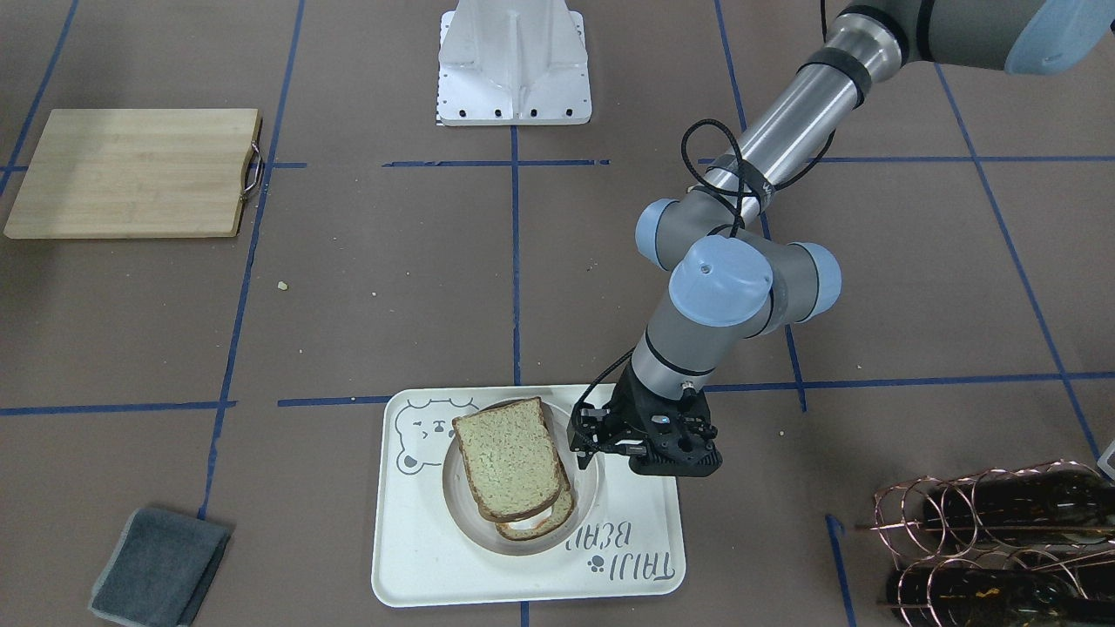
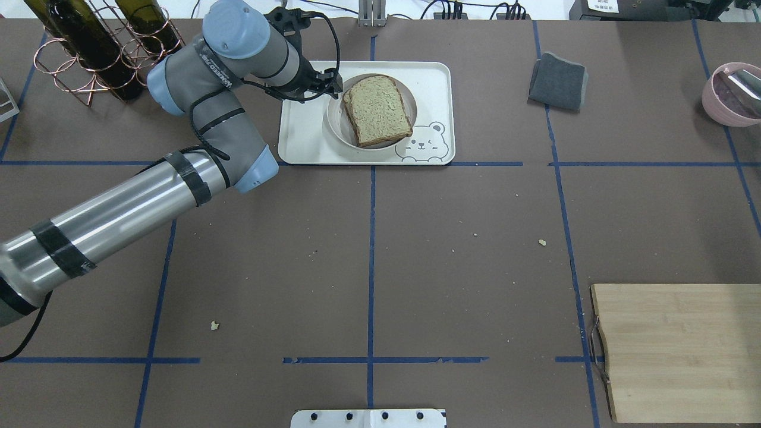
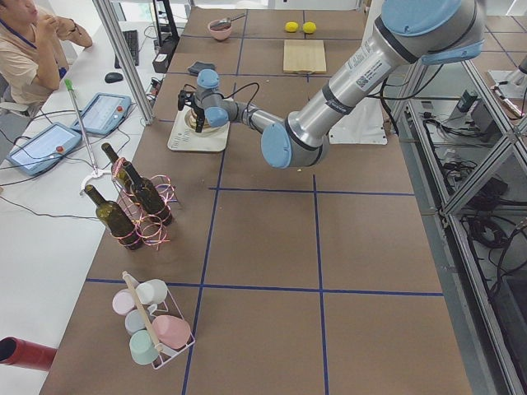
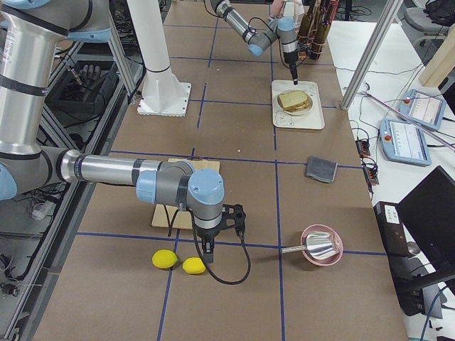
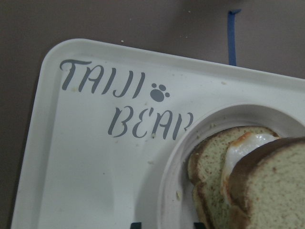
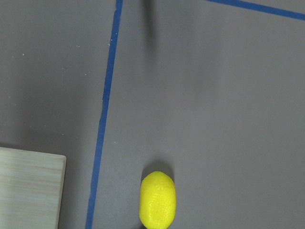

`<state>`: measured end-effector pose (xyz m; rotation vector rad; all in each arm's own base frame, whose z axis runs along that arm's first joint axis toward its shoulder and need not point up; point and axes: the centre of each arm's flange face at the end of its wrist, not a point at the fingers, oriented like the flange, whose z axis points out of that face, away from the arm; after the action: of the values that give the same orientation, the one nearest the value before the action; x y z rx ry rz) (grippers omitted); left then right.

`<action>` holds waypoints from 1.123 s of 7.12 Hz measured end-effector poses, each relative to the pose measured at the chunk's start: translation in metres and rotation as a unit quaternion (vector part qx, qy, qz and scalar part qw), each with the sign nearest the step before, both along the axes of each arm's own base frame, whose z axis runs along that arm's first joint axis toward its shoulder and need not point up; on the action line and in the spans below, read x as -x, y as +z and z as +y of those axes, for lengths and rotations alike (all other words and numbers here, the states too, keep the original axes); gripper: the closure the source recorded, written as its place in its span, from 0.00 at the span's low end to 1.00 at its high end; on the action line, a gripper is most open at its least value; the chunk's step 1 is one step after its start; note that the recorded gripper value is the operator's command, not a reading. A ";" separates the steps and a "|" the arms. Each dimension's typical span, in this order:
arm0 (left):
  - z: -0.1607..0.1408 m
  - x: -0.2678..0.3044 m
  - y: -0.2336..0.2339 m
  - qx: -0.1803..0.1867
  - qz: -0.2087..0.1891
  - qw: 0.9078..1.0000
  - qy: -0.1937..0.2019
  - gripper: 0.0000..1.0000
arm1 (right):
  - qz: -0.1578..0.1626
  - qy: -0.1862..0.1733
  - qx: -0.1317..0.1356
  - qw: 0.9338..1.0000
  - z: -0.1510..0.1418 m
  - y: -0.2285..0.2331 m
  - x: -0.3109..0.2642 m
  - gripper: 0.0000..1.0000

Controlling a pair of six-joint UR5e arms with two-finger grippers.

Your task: Make sandwich and place on tray

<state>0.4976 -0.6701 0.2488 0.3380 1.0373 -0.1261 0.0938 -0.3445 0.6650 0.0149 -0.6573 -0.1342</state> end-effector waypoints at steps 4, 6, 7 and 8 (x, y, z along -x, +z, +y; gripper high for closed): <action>0.118 0.162 0.015 -0.053 -0.062 0.994 0.071 0.00 | -0.002 0.001 0.001 1.000 0.000 0.000 0.000 0.00; 0.169 0.251 0.066 -0.089 -0.113 0.985 0.092 0.00 | -0.003 0.001 0.002 1.000 0.002 0.001 0.001 0.00; 0.176 0.298 0.106 -0.106 -0.147 0.977 0.112 0.00 | -0.004 0.000 0.003 1.000 0.003 0.001 0.001 0.00; 0.181 0.351 0.161 -0.100 -0.162 0.971 0.147 0.00 | -0.004 0.000 0.003 1.000 0.003 0.001 0.001 0.00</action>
<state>0.1468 -0.4893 0.4100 0.3693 0.7656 0.2960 0.0931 -0.3417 0.6664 0.0101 -0.6647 -0.1320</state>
